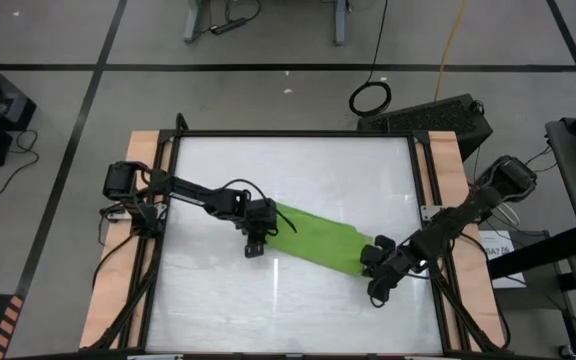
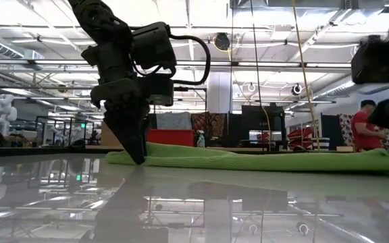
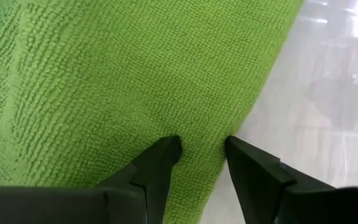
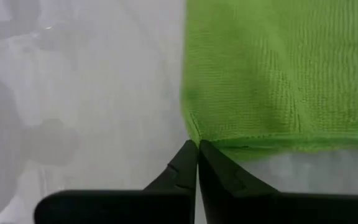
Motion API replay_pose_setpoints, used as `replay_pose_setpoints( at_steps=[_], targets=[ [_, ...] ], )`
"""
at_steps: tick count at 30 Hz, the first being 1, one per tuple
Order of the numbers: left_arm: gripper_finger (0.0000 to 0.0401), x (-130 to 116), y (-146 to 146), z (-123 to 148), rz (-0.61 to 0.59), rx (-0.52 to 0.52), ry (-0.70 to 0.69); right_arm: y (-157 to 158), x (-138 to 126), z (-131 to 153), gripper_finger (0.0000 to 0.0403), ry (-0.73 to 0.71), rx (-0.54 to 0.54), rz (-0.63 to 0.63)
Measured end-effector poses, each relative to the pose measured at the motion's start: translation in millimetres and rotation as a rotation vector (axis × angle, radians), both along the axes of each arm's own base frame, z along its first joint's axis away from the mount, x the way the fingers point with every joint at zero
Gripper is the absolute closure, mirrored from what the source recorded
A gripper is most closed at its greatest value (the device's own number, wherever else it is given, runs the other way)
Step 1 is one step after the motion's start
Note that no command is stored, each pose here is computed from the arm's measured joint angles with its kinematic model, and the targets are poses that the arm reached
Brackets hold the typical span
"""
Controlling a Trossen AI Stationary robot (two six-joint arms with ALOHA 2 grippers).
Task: Roll towel into tight, uniform cylinder
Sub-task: Roll the green towel
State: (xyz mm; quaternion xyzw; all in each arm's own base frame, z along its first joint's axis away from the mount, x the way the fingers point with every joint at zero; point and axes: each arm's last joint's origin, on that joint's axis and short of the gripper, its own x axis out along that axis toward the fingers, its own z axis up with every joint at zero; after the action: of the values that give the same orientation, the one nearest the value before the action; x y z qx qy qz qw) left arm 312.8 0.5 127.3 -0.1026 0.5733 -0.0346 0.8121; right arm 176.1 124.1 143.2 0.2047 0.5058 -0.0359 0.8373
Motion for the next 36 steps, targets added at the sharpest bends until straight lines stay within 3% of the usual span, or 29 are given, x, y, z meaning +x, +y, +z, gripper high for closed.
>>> replay_pose_setpoints(
  at_steps=[7,12,17,20,27,29,36],
  targets=[
    [0.0240,-1,0,0,-0.020,0.008,0.008,2,-10,21,0.0398,-0.051,0.091,0.109],
    [0.0240,-4,0,-1,-0.053,0.026,0.031,6,-15,36,0.0355,-0.129,0.153,0.165],
    [0.0240,-8,1,-2,-0.120,0.083,0.064,-5,-23,37,0.0286,-0.113,0.059,0.055],
    [0.0240,-10,1,-1,-0.147,0.114,0.080,-12,-26,34,0.0270,-0.097,-0.034,-0.023],
    [0.0240,-14,5,23,-0.107,0.222,0.064,-26,-15,36,0.0279,-0.162,-0.127,-0.084],
    [0.0240,-6,7,40,-0.064,0.243,-0.013,-30,-11,35,0.0283,-0.167,-0.145,-0.093],
    [0.0240,12,3,64,-0.002,0.221,-0.144,-47,5,32,0.0292,-0.175,-0.194,-0.131]
  ],
)
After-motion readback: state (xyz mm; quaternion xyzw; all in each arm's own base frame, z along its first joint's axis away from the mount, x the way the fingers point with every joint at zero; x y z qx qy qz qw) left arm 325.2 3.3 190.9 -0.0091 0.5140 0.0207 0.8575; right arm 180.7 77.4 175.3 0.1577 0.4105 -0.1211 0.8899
